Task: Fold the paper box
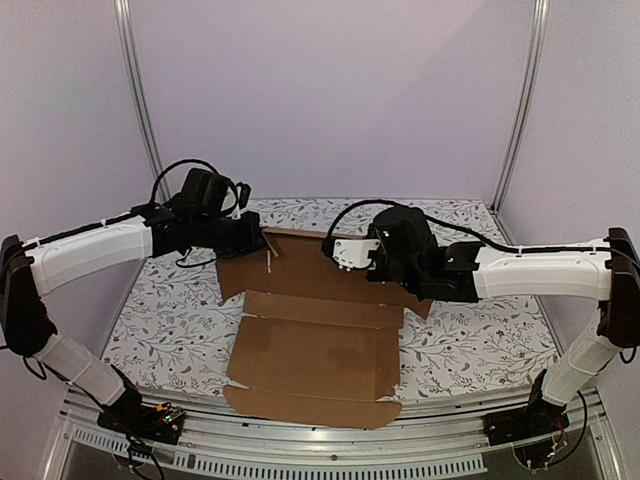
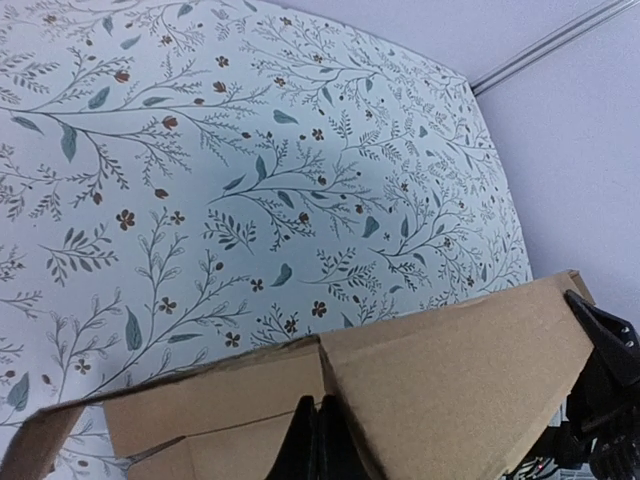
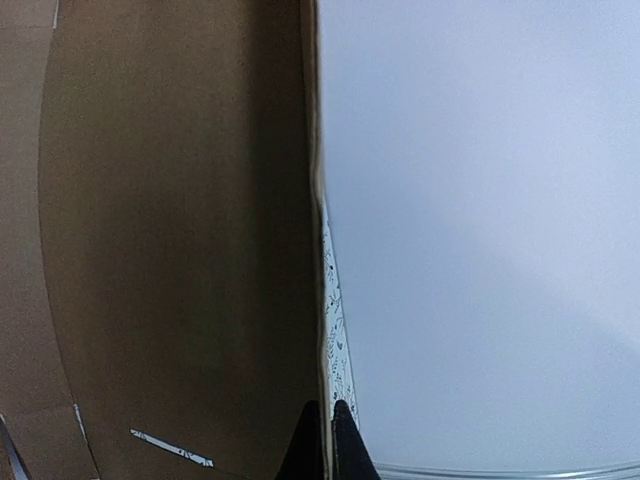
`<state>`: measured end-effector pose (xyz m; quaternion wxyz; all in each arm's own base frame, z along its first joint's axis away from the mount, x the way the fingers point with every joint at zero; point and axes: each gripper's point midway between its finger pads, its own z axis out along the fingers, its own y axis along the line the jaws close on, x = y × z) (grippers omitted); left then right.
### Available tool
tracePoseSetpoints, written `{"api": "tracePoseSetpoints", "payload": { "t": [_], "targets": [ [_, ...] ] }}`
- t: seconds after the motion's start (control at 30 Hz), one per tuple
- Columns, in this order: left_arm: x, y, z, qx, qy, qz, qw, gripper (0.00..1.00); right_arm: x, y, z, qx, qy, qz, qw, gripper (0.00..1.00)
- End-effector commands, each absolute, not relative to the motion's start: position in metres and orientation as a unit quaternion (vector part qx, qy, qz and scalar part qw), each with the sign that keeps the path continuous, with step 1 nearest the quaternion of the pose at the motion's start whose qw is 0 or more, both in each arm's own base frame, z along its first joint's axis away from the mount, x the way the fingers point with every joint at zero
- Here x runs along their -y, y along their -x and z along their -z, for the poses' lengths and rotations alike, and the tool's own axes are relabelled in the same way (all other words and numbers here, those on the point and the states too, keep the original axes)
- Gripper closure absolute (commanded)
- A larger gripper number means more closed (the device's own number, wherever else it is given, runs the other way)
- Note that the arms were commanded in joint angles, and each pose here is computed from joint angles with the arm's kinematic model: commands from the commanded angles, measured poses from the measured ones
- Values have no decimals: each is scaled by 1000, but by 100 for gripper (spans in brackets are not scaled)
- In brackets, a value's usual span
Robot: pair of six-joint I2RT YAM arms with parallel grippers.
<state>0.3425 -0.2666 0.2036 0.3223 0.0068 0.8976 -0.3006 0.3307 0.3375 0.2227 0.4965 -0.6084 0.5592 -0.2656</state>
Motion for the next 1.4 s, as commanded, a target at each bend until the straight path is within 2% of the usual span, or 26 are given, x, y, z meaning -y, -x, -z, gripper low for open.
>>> {"api": "tracePoseSetpoints", "payload": {
  "t": [0.0, 0.3, 0.57, 1.13, 1.37],
  "targets": [
    [291, -335, -208, -882, -12, 360, 304, 100, -347, -326, -228, -577, 580, 239, 524, 100],
    [298, -343, -217, -857, 23, 404, 320, 100, -351, -319, -214, -587, 581, 223, 518, 100],
    [289, -346, -224, -850, 42, 400, 339, 100, -348, -317, -206, -594, 583, 220, 509, 100],
    [224, -309, -150, -920, 43, 244, 303, 99, -345, -326, -183, -597, 605, 245, 467, 100],
    [199, -292, -136, -931, 38, 201, 302, 92, -339, -336, -187, -618, 594, 243, 455, 100]
  ]
}}
